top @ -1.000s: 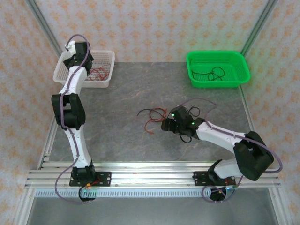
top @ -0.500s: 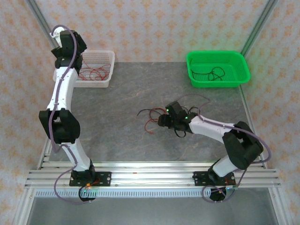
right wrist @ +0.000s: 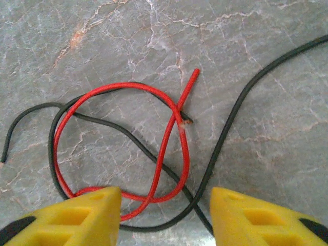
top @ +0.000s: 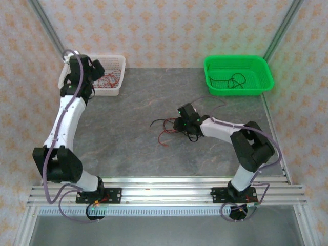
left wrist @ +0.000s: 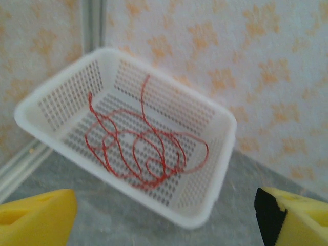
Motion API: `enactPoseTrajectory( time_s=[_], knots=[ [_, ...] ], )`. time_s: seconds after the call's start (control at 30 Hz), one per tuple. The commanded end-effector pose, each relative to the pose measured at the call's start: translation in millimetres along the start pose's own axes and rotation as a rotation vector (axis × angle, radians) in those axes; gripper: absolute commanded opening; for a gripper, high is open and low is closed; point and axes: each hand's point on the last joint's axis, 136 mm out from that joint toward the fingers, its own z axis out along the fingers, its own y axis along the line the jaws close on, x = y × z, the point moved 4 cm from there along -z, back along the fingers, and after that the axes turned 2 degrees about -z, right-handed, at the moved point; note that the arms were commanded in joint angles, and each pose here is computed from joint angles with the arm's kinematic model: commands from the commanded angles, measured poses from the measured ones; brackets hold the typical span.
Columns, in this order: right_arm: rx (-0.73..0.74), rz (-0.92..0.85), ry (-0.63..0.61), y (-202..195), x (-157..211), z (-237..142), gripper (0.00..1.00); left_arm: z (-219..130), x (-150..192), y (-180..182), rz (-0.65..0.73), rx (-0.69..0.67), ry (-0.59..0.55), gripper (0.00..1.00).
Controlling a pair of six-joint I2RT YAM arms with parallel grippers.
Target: Untangle the cables
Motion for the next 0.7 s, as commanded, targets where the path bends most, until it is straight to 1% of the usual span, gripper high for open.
enactPoseTrajectory(
  time_s=[0.0,0.13,0.3,0.67],
  knots=[
    [0.022,-0.006,-0.045,2.1,-13.4,3.3,0.43,-10.8,22.4,-11.4,-0.027,0.076,0.030,0.90],
    [0.042,-0.007,-0.053,-1.0,-17.1,7.4,0.37,-15.2,45.0,-15.8,0.001,0.088,0.068,0.89],
    [0.052,-0.003,-0.055,-5.1,-18.3,11.4,0.32,-17.0,59.6,-14.4,0.018,0.086,0.094,0.88],
    [0.052,-0.009,-0.048,-4.0,-25.3,24.8,0.23,-24.4,62.8,-10.6,0.018,0.081,0.089,0.88]
  ],
)
